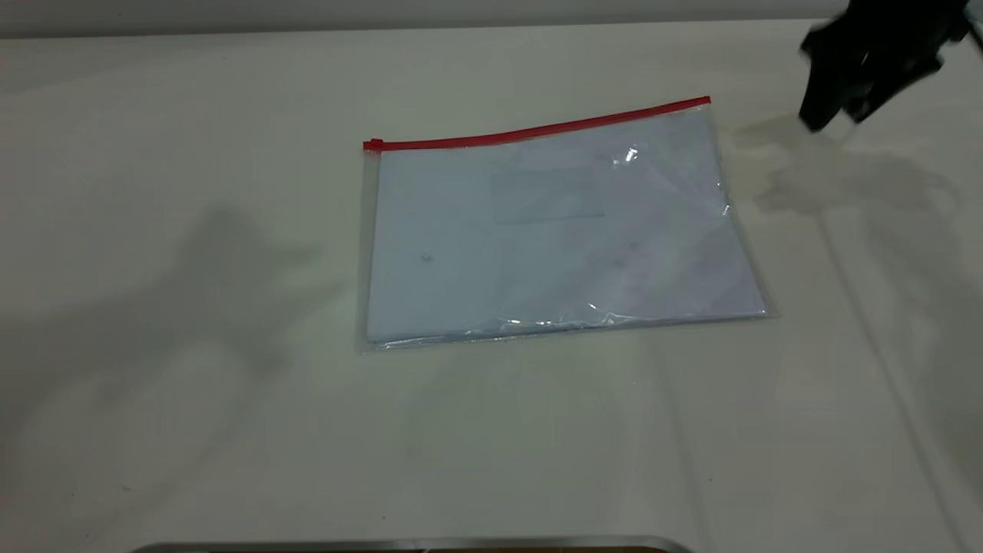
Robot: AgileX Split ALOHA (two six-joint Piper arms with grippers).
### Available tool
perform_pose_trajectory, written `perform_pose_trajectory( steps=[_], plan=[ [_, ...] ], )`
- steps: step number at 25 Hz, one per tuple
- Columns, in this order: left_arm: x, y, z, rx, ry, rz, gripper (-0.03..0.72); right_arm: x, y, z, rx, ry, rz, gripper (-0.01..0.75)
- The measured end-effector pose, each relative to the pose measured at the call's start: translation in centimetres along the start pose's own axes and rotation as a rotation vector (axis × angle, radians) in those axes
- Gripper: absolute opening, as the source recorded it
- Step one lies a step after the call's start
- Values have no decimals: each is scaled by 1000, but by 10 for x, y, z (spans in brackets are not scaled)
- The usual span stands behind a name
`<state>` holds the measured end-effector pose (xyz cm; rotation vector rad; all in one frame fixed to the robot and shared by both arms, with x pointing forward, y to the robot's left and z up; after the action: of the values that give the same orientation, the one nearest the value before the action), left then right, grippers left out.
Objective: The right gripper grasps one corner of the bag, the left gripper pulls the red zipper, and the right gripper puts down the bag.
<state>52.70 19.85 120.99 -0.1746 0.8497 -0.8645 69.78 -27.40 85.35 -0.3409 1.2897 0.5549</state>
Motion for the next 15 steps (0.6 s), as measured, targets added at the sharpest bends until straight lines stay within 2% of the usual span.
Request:
perform_pose_trajectory(
  steps=[6,9,15],
  plan=[
    [-40,-24,-18,-78,-43,153,478,-72,32,10,93,-28,193,461],
    [-53,-33,-41,-100,-41,207,475,-96,50,12,103,-22,290,452],
    [-74,-51,-109,-147,-32,307,458,-126,81,-4,101,8,286,452]
  ],
)
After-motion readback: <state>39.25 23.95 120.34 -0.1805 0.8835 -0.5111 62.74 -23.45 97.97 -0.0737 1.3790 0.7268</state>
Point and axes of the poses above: a point on each arm's last joint axis where the gripper is mounted, x pointing out along that axis toward the gripper, y along the wrist's bending axis when the last joint is at zero, z = x × y, the point moved 1 cm from there along x, pointing out along that axis toward the gripper, and after that the axes turned 14 degrees about -x, right-handed, at the moved point
